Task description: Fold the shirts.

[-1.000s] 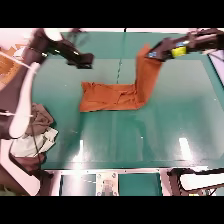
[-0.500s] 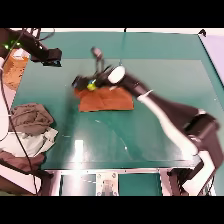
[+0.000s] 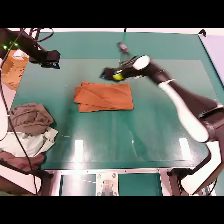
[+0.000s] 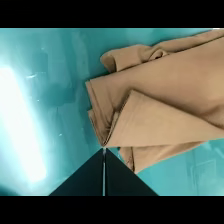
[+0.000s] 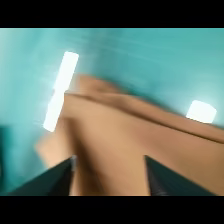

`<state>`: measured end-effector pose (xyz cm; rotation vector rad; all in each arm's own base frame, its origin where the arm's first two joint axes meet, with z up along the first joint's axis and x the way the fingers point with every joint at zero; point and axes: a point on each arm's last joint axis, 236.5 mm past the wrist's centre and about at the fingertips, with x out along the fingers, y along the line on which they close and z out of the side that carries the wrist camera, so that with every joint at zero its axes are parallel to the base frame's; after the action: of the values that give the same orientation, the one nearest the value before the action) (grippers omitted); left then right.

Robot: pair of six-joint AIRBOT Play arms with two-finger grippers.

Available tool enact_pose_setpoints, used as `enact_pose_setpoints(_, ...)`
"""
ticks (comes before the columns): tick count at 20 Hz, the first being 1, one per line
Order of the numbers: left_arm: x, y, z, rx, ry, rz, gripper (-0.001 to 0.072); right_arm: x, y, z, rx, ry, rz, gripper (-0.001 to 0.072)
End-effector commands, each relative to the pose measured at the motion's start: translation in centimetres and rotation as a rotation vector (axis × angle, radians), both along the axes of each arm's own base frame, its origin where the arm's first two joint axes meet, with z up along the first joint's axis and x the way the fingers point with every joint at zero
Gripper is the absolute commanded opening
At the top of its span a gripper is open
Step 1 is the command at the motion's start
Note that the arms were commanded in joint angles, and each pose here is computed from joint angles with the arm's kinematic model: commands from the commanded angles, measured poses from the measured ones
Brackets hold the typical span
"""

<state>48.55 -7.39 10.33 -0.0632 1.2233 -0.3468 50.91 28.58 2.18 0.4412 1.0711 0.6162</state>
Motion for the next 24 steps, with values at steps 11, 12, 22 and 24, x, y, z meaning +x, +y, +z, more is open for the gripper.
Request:
enact_pose_setpoints(11, 0.2, 1.7, -0.4, 0.061, 0.013, 0.077, 0.0023, -5.6, -5.8, -11.0, 0.267, 0.412, -0.021, 0.0609)
enact_pose_setpoints(12, 0.1, 1.7, -0.4, 0.061, 0.014, 0.077, 0.0024, -5.6, -4.0, -10.1, 0.311, 0.396, 0.001, 0.0608)
enact_pose_setpoints(22, -0.4, 1.7, -0.6, 0.064, 0.038, 0.07, 0.0023, 0.6, -20.7, 4.4, 0.081, 0.056, -0.269, 0.0012)
enact_pose_setpoints(24, -0.4, 1.7, -0.6, 0.063, 0.035, 0.07, 0.0023, -1.0, -32.4, 6.7, -0.11, 0.016, -0.501, 0.0012)
